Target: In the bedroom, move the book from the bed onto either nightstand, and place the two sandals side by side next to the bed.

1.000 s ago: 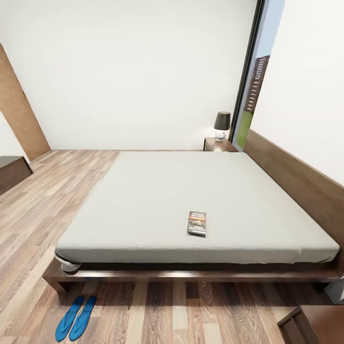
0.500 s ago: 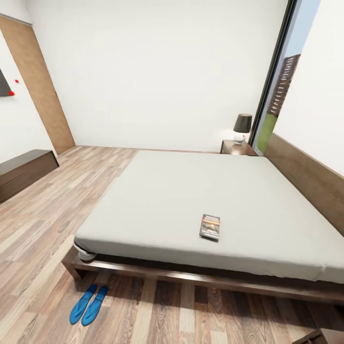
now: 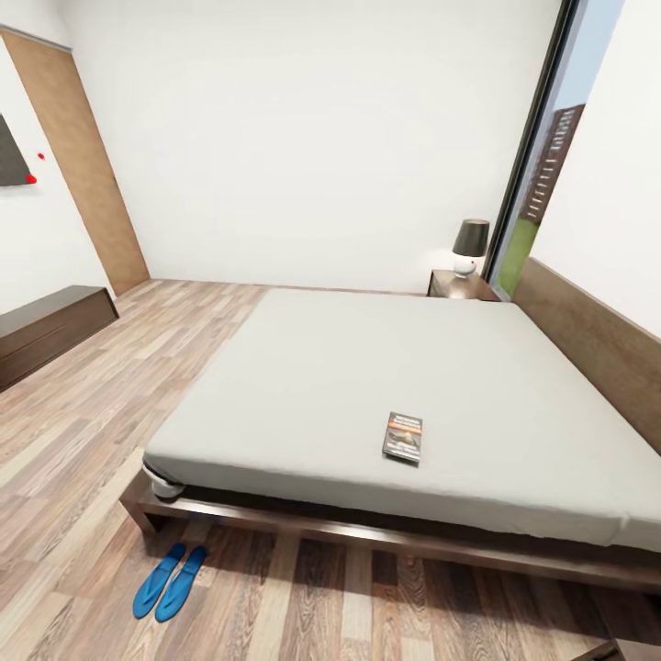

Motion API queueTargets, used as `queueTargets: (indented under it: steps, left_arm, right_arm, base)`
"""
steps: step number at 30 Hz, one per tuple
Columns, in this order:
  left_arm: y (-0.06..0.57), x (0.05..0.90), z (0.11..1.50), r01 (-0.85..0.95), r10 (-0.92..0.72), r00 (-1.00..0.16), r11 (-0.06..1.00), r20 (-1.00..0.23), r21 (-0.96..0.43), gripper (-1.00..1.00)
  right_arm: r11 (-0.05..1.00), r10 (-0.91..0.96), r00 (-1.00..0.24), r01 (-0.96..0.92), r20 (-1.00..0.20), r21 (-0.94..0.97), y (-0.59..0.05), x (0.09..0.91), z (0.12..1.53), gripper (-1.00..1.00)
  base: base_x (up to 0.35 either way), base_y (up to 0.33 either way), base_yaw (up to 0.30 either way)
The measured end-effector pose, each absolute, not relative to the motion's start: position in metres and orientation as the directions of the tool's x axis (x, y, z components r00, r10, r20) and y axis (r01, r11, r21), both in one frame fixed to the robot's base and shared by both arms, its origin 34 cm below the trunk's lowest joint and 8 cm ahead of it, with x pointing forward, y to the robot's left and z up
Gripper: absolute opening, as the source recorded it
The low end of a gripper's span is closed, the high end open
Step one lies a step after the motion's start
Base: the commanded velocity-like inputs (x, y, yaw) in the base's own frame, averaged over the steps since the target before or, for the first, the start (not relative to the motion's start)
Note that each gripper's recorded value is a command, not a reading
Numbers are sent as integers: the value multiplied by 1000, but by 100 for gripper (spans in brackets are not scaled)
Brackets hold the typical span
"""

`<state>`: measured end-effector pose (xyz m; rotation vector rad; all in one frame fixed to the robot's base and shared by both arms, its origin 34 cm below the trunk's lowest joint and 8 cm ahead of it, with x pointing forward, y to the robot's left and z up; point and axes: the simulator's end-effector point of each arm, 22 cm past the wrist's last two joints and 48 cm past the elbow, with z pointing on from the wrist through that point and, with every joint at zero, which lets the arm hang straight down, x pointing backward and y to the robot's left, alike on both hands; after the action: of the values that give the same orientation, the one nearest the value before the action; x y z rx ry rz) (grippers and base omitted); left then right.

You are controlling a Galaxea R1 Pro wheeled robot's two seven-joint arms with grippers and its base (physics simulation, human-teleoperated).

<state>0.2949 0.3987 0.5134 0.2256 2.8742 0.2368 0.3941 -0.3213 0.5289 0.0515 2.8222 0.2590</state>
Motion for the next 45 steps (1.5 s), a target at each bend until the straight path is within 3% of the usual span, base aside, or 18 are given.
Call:
queueTargets:
  steps: [23,45]
  left_arm:
    - [398,295,513,134,174,-957,975,-233,178,100]
    - [398,295,513,134,174,-957,975,-233,179,100]
  right_arm:
    - [983,62,-952,7,-298,184,-321,394,529,100]
    - [983,62,-952,7,-299,184,-321,394,529,100]
  base:
    - [2,-39,-159]
    - [123,-1,-20]
